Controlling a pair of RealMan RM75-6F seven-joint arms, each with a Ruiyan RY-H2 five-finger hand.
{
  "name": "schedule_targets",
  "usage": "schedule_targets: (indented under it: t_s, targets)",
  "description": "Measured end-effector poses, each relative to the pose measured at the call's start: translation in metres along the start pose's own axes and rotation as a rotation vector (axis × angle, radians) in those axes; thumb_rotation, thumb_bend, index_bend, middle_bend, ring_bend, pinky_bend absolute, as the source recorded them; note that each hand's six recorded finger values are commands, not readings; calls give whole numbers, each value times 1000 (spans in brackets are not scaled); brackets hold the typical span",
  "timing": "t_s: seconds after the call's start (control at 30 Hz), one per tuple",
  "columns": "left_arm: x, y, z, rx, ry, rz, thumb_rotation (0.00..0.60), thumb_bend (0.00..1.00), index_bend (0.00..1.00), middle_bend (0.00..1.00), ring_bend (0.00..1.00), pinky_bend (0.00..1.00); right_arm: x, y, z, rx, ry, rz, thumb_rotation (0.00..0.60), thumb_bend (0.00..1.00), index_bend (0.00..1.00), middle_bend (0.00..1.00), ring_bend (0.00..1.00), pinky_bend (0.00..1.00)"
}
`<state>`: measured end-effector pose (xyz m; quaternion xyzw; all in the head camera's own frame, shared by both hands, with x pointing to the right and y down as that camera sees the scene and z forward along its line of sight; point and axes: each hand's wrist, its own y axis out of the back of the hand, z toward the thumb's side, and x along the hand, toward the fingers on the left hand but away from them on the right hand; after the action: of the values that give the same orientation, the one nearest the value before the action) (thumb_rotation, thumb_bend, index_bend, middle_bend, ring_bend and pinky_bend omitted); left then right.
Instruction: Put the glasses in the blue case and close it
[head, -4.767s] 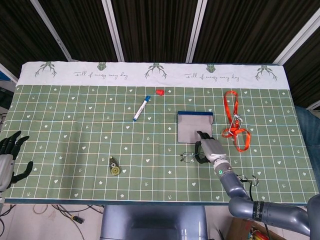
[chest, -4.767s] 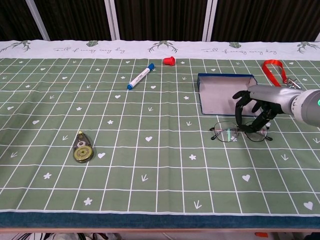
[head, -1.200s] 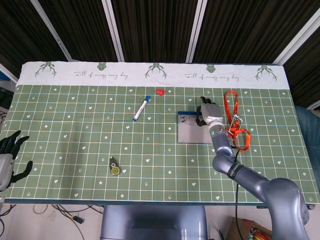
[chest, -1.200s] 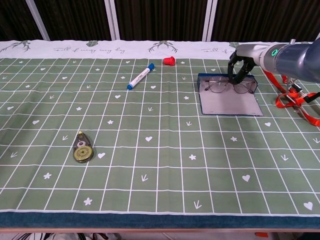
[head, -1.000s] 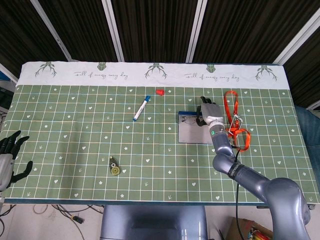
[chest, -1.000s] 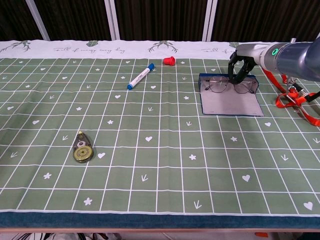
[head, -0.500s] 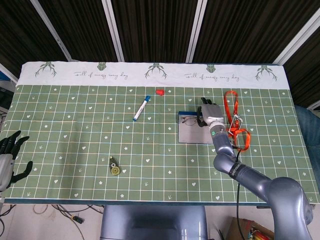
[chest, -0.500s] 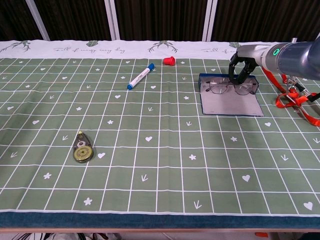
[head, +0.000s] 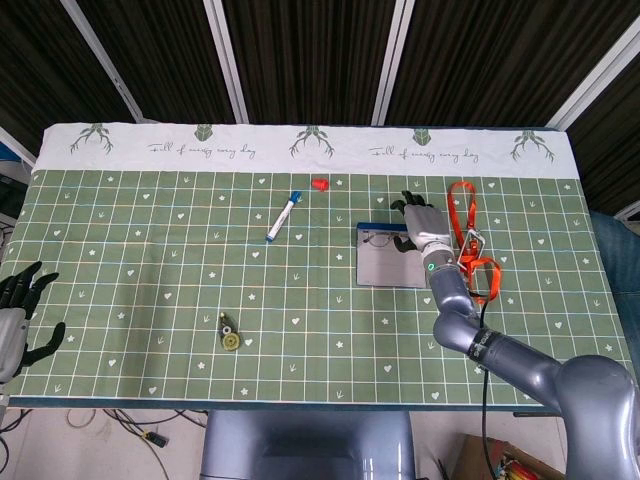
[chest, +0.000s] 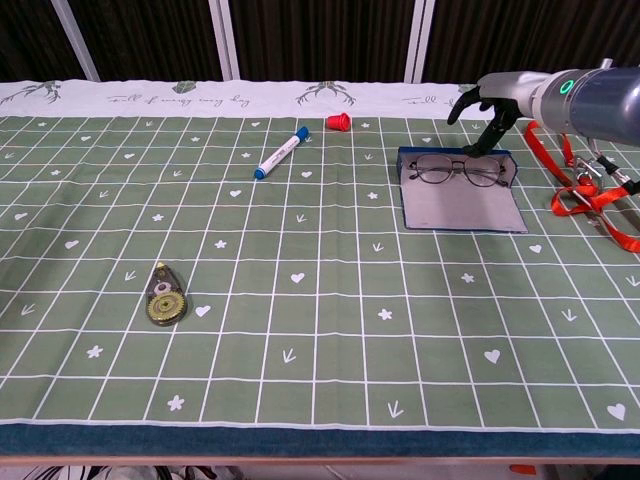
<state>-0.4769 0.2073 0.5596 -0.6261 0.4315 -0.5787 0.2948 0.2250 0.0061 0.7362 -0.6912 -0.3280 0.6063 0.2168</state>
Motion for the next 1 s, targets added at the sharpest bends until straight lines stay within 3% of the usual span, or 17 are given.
schedule_targets:
  t_s: [0.17, 0.3, 0.53, 1.0]
  targets:
    - [0, -1, 1, 1, -3, -2, 600, 404, 136, 7, 0, 0, 24, 2, 2, -13, 50, -3, 600, 441, 200, 4, 18, 175]
    - [-1, -1, 2, 3, -6, -1, 600, 404, 136, 7, 0, 0, 50, -1, 0, -8, 88, 3, 600, 342, 209, 6, 17, 175]
    - [-1, -1, 3, 3, -5, 0, 600, 404, 136, 7, 0, 0, 92, -14, -24, 49, 110, 6, 600, 264, 274, 5, 15, 175]
    - [-1, -2, 3, 7, 1, -1, 600, 403, 136, 7, 0, 0, 91, -52, -36, 100, 116, 5, 600, 286, 311, 4, 15, 175]
